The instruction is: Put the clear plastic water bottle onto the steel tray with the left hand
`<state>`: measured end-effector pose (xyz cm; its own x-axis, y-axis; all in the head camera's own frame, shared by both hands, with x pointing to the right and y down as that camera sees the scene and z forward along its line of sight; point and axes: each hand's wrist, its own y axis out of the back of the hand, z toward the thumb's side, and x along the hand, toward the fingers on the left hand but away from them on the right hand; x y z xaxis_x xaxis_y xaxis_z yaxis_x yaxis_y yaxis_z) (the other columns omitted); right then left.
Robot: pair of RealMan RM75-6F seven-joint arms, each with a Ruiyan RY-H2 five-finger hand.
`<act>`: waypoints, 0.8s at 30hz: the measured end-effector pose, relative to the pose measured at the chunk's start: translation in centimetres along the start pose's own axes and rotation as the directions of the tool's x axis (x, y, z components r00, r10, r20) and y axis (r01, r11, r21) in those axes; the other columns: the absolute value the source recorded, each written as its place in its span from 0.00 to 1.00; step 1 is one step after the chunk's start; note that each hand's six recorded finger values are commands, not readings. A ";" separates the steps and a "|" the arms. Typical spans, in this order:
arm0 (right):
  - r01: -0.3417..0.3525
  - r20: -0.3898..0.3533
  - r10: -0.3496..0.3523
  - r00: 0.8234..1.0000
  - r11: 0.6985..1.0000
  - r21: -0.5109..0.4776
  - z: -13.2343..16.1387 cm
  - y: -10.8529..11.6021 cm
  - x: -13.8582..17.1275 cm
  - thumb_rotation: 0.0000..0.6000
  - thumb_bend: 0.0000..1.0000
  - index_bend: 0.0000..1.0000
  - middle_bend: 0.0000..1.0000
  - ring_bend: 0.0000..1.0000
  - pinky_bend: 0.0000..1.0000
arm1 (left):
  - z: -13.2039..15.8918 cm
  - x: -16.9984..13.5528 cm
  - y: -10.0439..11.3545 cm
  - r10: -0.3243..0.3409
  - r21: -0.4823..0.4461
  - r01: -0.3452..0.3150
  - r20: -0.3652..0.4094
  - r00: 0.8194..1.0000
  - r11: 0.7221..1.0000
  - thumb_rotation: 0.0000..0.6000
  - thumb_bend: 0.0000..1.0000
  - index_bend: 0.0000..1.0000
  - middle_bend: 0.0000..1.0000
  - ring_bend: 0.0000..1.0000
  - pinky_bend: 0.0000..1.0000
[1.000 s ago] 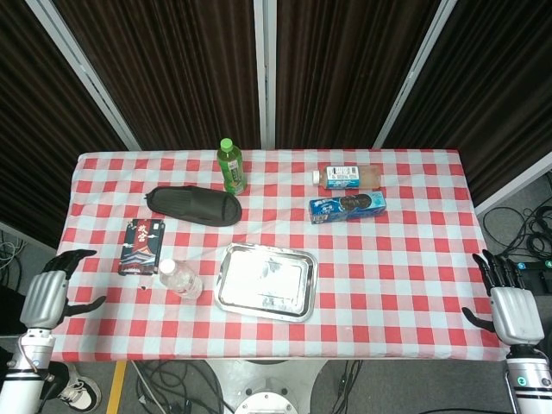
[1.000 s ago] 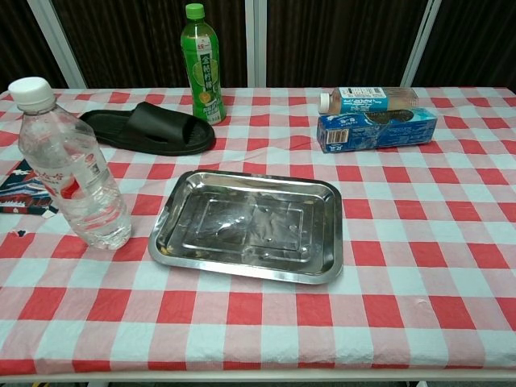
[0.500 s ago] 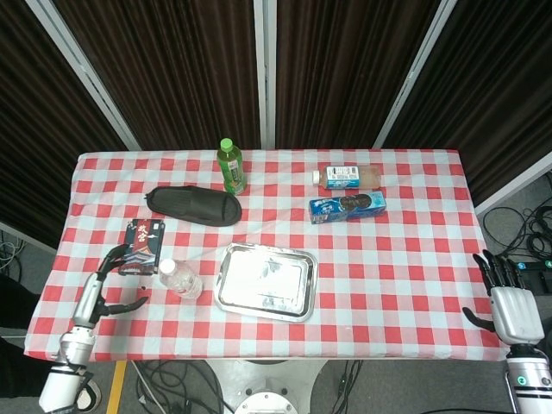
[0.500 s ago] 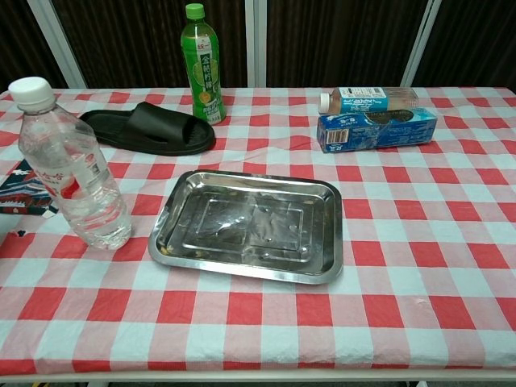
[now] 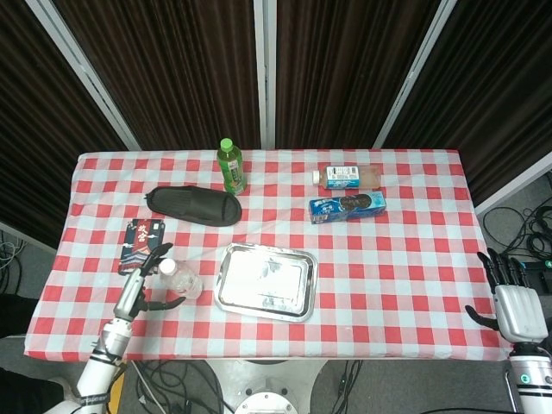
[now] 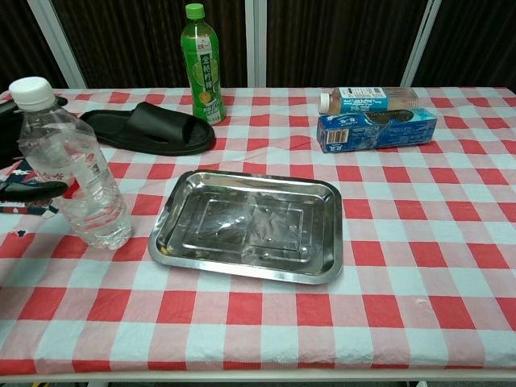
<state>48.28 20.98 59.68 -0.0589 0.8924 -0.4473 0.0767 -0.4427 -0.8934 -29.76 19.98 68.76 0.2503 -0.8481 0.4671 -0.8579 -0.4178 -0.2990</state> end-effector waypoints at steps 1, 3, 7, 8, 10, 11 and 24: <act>0.000 0.000 0.000 1.000 1.000 -0.001 0.0 0.0 0.0 1.00 0.10 0.00 0.00 0.00 0.00 | 0.1 0.4 -0.3 -0.007 -0.001 0.007 0.002 1.000 1.000 1.00 0.00 0.16 0.20 0.14 0.19; 0.002 0.000 -0.002 1.000 1.000 -0.002 0.0 0.1 0.0 1.00 0.10 0.00 0.00 0.00 0.00 | 0.3 1.1 -0.9 -0.019 -0.006 0.019 0.005 1.000 1.000 1.00 0.00 0.16 0.20 0.14 0.19; 0.000 0.003 0.000 1.000 1.000 -0.002 -0.1 0.1 0.0 1.00 0.10 0.00 0.00 0.00 0.00 | 0.7 2.1 -1.8 -0.042 -0.012 0.042 0.012 0.999 0.999 1.00 0.00 0.17 0.23 0.14 0.19; -0.001 0.004 0.001 1.000 1.000 -0.002 -0.2 0.1 0.0 1.00 0.10 0.00 0.00 0.00 0.00 | 0.8 2.3 -1.9 -0.047 -0.012 0.047 0.013 0.999 0.999 1.00 0.00 0.18 0.25 0.15 0.19; -0.001 0.005 0.001 1.000 1.000 -0.004 -0.2 0.0 0.0 1.00 0.10 0.00 0.00 0.00 0.00 | 0.8 2.7 -1.9 -0.043 -0.011 0.043 0.012 0.999 0.999 1.00 0.00 0.24 0.32 0.19 0.22; -0.001 0.005 0.001 1.000 1.000 -0.004 -0.3 0.1 0.0 1.00 0.10 0.00 0.00 0.00 0.00 | 0.8 3.0 -1.9 -0.042 -0.012 0.042 0.011 0.999 0.999 1.00 0.01 0.28 0.35 0.21 0.24; -0.004 0.007 0.004 1.000 1.000 -0.005 -0.2 0.0 -0.1 1.00 0.10 0.00 0.00 0.00 0.00 | 0.2 0.7 0.4 0.010 -0.018 -0.010 -0.010 1.000 1.000 1.00 0.16 0.62 0.67 0.49 0.48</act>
<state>48.52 20.88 59.73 -0.0660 0.8898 -0.4515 0.0823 -0.4461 -0.8912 -29.83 19.14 68.86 0.2368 -0.8489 0.4725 -0.8683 -0.4031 -0.2892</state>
